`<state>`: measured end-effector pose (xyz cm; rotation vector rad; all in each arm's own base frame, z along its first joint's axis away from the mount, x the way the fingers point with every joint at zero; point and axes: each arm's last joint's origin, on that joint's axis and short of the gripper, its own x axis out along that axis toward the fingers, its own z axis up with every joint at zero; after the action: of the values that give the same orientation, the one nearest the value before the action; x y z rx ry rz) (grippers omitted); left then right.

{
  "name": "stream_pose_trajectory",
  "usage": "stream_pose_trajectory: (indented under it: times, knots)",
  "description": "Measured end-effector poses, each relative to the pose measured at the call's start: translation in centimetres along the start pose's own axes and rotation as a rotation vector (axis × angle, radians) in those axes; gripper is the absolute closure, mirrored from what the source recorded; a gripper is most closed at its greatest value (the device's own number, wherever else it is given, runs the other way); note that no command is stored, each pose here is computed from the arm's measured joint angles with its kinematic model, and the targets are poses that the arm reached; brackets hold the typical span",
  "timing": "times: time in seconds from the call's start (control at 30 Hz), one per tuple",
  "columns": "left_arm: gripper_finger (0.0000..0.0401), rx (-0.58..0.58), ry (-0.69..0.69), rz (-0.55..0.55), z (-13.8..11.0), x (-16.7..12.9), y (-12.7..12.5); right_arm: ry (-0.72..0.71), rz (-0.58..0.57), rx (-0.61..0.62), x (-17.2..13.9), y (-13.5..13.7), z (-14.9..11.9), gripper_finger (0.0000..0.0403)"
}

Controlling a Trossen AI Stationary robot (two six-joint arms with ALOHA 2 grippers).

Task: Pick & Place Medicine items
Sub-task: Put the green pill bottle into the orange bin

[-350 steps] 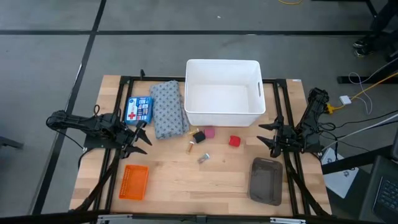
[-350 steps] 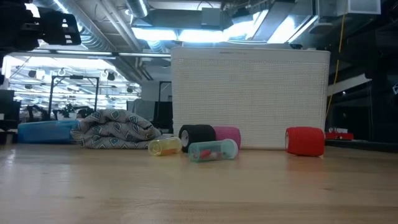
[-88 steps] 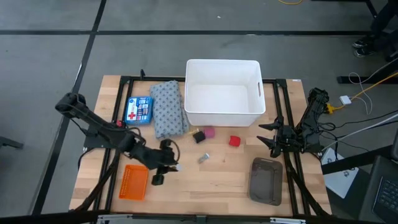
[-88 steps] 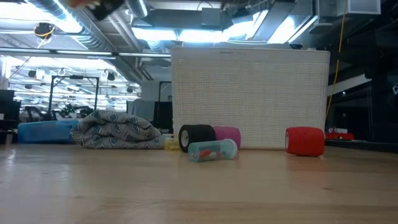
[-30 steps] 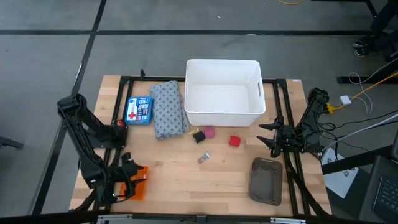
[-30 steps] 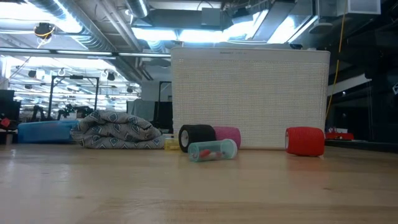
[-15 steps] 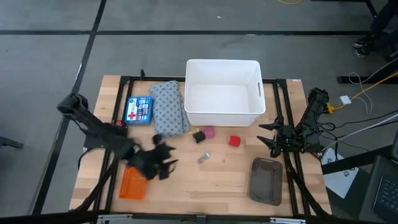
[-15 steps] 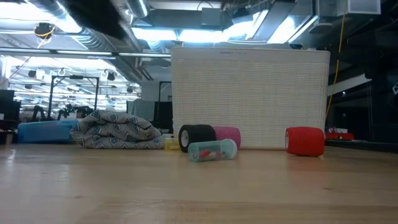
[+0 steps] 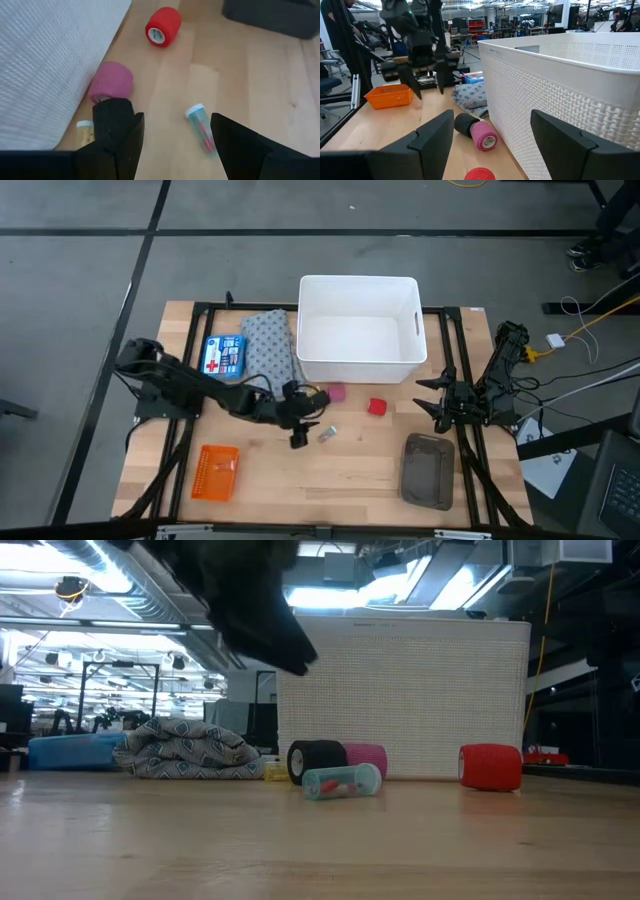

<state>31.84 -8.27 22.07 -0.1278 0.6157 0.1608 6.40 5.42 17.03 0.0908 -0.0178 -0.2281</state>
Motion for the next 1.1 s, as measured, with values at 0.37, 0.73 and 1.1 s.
stream_pose_trajectory:
  times: [0.37,0.73,1.1]
  knots:
    - [0.0175,-0.060,0.003,0.049,0.7,3.5,0.0,0.000,0.000,0.000,0.0,0.0,0.0,0.0137]
    - [0.0175,-0.160,0.075,0.112,1.2,7.2,-0.5,0.000,0.000,0.001,0.0,0.0,0.0,0.0137]
    - [0.0175,-0.260,0.136,0.082,-0.1,7.6,-2.4,0.000,0.000,0.000,0.0,0.0,0.0,0.0137]
